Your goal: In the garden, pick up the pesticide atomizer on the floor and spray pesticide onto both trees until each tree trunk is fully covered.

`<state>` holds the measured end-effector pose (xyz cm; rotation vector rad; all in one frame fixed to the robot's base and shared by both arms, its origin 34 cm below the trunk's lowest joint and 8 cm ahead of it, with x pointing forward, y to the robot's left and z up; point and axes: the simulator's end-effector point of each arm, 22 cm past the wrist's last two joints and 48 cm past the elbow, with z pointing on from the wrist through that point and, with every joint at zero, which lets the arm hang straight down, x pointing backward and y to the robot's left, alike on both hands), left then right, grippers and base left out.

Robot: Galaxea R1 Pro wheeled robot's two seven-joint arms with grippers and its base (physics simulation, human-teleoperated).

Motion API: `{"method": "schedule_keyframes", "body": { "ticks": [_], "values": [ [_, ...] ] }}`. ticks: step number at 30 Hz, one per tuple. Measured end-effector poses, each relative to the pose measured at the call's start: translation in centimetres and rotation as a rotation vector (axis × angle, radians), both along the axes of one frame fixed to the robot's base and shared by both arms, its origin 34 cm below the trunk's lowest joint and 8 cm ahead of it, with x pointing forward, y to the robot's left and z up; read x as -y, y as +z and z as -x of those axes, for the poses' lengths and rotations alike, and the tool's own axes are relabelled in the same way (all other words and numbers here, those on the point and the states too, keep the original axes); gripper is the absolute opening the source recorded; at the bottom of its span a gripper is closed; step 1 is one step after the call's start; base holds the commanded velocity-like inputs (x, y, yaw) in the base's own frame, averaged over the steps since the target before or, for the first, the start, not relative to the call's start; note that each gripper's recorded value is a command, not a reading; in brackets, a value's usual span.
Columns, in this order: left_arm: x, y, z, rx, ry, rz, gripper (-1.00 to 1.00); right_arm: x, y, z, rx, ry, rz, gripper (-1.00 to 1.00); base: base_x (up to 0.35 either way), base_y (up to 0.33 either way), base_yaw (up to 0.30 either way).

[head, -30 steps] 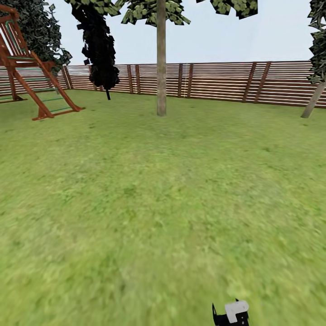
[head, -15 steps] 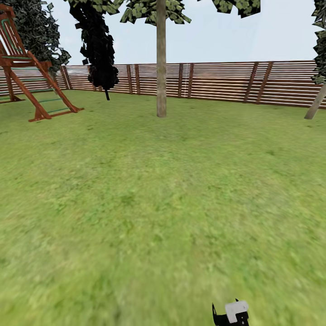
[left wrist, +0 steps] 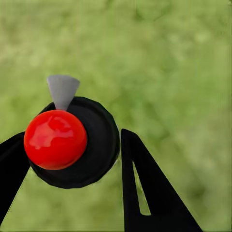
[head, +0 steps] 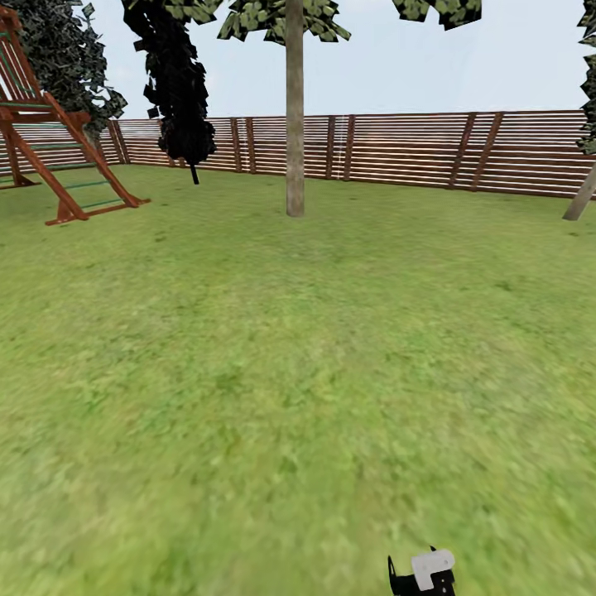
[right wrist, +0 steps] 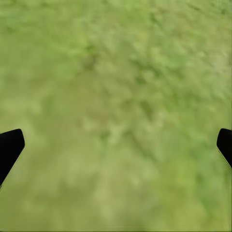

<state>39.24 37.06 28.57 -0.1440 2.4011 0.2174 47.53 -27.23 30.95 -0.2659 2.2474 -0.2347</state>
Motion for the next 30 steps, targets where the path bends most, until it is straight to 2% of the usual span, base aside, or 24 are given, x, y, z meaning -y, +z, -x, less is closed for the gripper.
{"method": "schedule_keyframes", "body": {
  "ticks": [30],
  "values": [
    [0.00,0.00,0.00,0.000,0.000,0.000,-1.00,0.02,0.00,0.00,0.000,0.000,0.000,1.00,0.336,0.000,0.000]
  ]
}}
